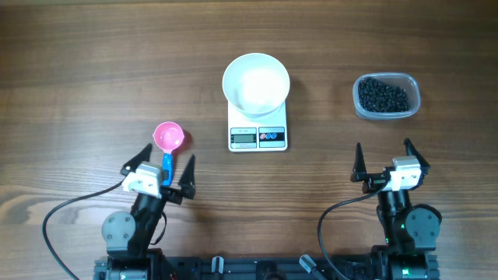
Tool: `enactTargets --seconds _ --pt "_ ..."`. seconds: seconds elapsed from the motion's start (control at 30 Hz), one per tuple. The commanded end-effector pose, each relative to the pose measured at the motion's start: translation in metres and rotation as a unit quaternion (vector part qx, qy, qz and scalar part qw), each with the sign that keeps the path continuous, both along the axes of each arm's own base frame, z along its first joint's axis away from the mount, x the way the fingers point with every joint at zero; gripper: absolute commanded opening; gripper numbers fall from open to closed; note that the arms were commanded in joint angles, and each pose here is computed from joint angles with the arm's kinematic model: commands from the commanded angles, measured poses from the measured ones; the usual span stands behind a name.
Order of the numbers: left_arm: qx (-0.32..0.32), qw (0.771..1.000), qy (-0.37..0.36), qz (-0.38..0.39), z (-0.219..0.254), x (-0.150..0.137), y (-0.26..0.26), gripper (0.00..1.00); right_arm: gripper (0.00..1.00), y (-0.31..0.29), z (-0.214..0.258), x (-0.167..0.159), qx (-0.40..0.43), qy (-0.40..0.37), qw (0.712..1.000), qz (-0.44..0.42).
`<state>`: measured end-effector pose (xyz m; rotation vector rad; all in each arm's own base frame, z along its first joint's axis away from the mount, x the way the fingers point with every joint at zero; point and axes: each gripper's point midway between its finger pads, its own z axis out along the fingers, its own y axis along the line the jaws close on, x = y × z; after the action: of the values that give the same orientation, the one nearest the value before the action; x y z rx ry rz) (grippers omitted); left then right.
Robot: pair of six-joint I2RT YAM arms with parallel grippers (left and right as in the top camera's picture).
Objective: Scoop item into bowl and weigh 150g on scale
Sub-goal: 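Move the left gripper toward the pink scoop's blue handle, then grasp the pink scoop by its blue handle with the left gripper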
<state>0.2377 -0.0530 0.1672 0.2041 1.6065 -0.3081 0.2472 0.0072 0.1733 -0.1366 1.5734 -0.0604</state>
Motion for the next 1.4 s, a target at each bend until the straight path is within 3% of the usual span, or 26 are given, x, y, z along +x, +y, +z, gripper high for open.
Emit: enactTargets --seconds 0.0,0.17,0.3,0.4,0.57,0.63,0.77,1.07,1.2,1.37 --pt "-0.012 0.995 -0.017 -0.096 0.008 -0.013 -0.03 1.0 1.0 -0.001 -0.002 0.001 -0.003 0.003 1.0 -0.005" --pt "-0.068 0.988 -0.084 -0.113 0.056 -0.021 -0.033 1.0 1.0 -0.001 -0.002 0.001 -0.003 0.003 1.0 -0.005" --pt "-0.063 0.98 -0.145 -0.118 0.117 -0.039 -0.034 1.0 1.0 -0.001 -0.002 0.001 -0.003 0.003 1.0 -0.005" --pt "-0.064 0.981 -0.139 -0.118 0.149 -0.048 -0.034 1.0 1.0 -0.001 -0.002 0.001 -0.003 0.003 1.0 -0.005" --pt "-0.087 0.99 0.027 -0.105 0.166 -0.046 -0.034 1.0 1.0 -0.001 -0.002 0.001 -0.003 0.003 1.0 -0.005" --pt "-0.099 0.984 0.116 -0.097 0.163 -0.039 -0.034 1.0 1.0 -0.001 -0.002 0.001 -0.003 0.003 1.0 -0.005" --pt "-0.115 0.961 0.228 -0.111 0.151 -0.026 -0.041 1.0 1.0 -0.001 -0.002 0.001 -0.003 0.003 1.0 -0.005" --pt "-0.132 0.939 0.292 -0.128 0.132 -0.017 -0.048 1.0 1.0 -0.001 -0.002 0.001 -0.003 0.003 1.0 -0.005" --pt "-0.144 0.9 0.399 -0.101 0.109 0.0 -0.044 1.0 1.0 -0.001 -0.002 0.001 -0.003 0.003 1.0 -0.005" --pt "-0.148 0.876 0.451 -0.084 0.087 0.018 -0.041 1.0 1.0 -0.001 -0.002 0.001 -0.003 0.003 1.0 -0.005"
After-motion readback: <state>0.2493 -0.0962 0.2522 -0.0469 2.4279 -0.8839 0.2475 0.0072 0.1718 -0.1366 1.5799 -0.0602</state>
